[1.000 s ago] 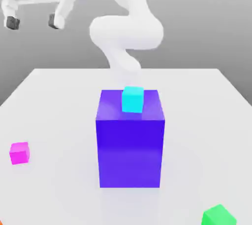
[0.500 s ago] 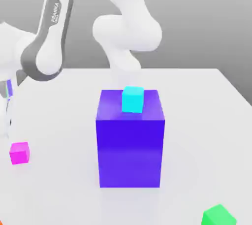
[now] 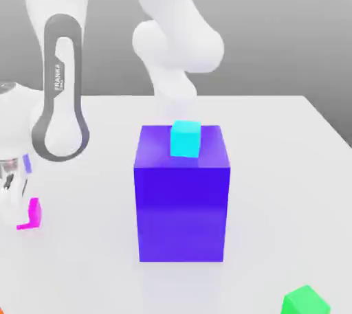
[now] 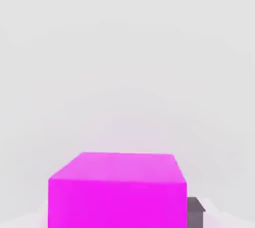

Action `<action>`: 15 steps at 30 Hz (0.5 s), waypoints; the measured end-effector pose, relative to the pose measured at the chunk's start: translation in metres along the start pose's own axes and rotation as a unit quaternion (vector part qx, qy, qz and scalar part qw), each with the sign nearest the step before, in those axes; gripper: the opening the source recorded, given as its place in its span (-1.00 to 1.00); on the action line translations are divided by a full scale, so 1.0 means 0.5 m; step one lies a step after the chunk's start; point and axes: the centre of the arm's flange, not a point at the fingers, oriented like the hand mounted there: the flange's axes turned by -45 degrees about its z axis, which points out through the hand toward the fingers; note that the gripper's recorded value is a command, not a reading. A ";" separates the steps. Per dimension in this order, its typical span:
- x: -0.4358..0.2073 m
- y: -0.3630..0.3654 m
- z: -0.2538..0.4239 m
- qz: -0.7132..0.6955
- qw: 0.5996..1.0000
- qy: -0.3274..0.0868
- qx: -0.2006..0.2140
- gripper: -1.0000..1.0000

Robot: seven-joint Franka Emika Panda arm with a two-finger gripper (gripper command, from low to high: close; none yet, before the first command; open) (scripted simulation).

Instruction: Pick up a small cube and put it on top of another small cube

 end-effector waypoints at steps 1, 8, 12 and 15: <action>0.000 0.000 -0.021 0.000 1.000 0.000 0.000 -1.00; -0.122 -0.272 -0.084 -0.176 0.984 -0.006 -0.005 -1.00; -0.281 -0.453 -0.098 -0.306 0.952 -0.007 -0.007 -1.00; -0.412 -0.546 -0.111 -0.386 0.922 -0.007 -0.007 -1.00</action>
